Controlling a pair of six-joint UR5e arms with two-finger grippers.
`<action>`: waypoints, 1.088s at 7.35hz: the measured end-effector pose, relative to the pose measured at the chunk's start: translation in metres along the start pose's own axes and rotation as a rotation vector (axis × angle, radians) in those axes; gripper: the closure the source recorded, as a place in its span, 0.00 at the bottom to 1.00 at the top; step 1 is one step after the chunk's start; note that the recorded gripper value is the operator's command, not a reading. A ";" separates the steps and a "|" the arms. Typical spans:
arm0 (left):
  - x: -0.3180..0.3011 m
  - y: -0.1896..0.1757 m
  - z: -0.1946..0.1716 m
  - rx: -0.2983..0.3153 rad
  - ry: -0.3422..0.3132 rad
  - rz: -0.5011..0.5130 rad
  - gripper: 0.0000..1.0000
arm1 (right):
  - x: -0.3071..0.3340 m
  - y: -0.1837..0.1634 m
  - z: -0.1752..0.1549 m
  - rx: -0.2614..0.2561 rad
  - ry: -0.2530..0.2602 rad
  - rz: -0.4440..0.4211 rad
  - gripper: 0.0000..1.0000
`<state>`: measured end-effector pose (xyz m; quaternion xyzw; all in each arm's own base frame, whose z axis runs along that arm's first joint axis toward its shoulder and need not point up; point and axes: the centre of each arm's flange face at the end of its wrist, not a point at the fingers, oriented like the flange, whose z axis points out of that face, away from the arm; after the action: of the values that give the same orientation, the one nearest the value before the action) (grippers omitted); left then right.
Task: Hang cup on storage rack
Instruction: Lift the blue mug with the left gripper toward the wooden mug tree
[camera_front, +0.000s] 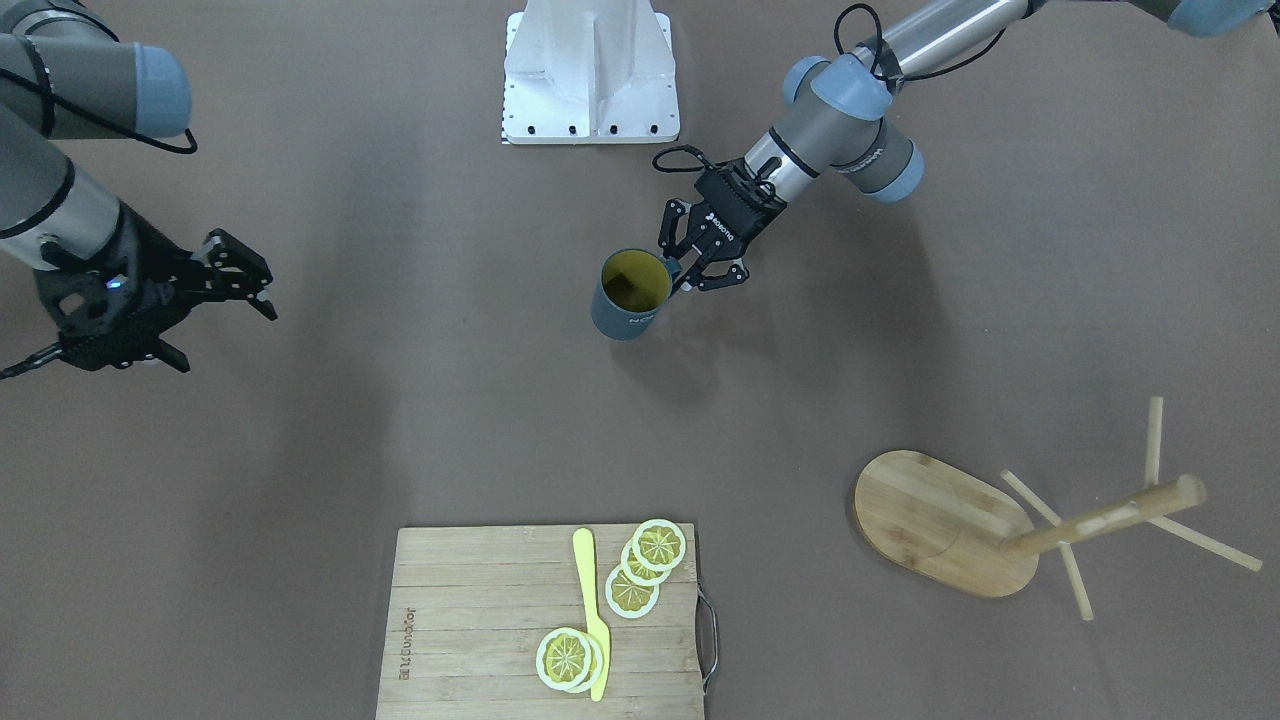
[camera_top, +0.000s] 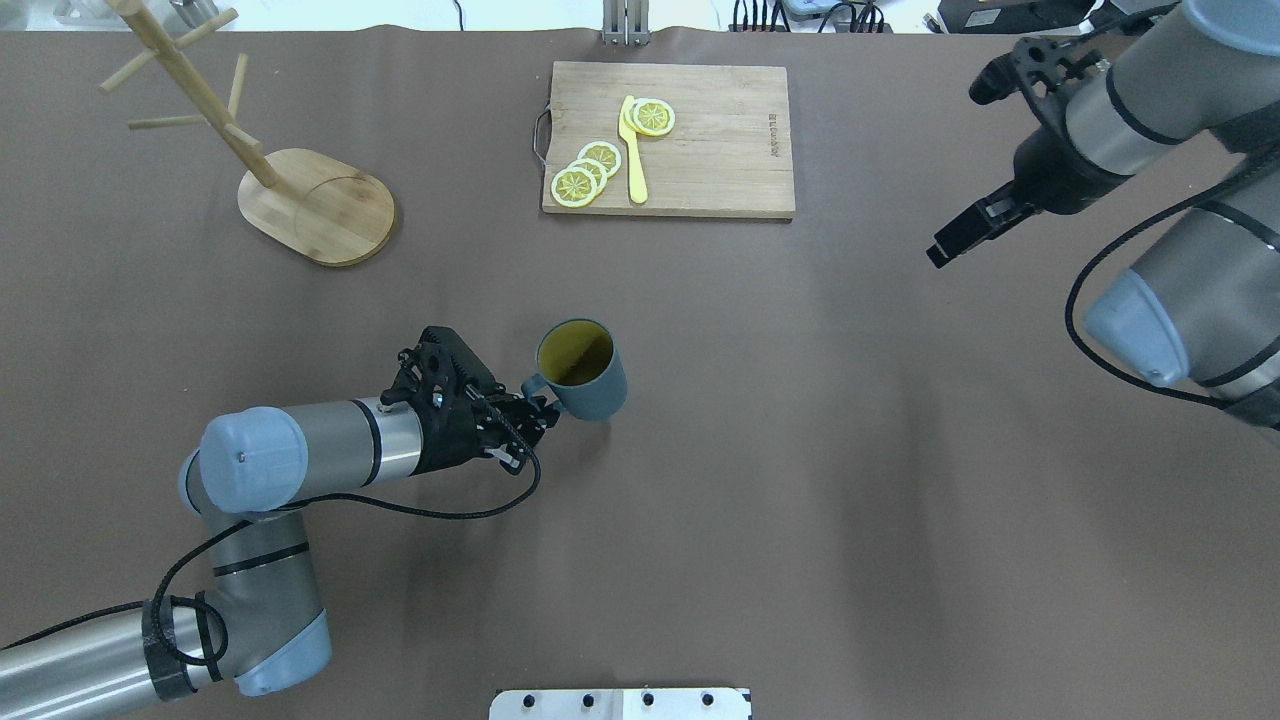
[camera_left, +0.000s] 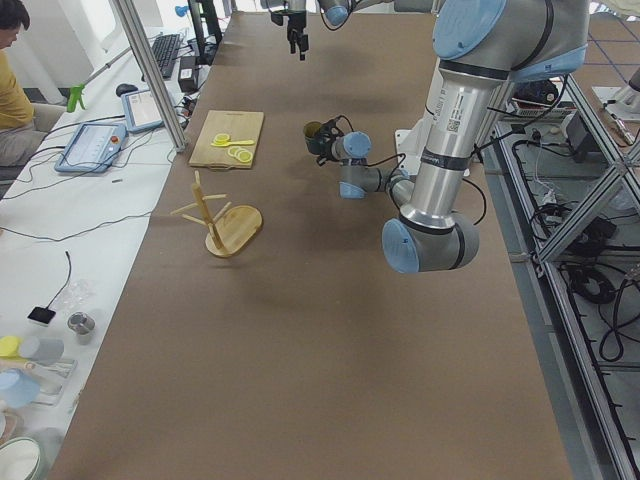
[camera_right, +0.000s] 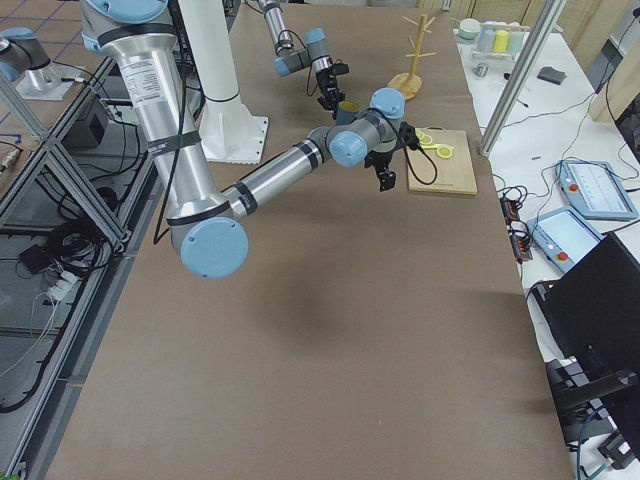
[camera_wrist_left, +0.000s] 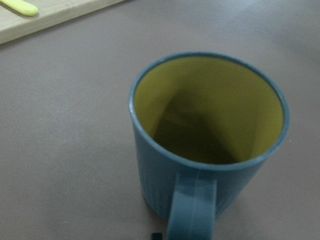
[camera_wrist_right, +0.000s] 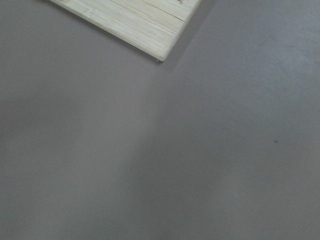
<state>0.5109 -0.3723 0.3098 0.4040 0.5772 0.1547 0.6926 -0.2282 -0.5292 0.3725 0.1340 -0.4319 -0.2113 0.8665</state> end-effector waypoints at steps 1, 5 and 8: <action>-0.006 -0.025 -0.014 0.067 -0.016 -0.124 1.00 | 0.055 0.038 -0.009 -0.016 0.036 0.033 0.00; -0.096 -0.121 -0.074 0.317 -0.014 -0.856 1.00 | 0.214 0.149 -0.034 -0.058 0.129 0.235 0.00; -0.190 -0.174 -0.106 0.327 -0.013 -1.294 1.00 | 0.249 0.167 -0.026 -0.083 0.142 0.301 0.00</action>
<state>0.3147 -0.5700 0.3090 0.0768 0.7152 -0.3840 0.5790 -0.0317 -0.5017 0.5985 0.0463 -0.3758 -0.0870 0.9215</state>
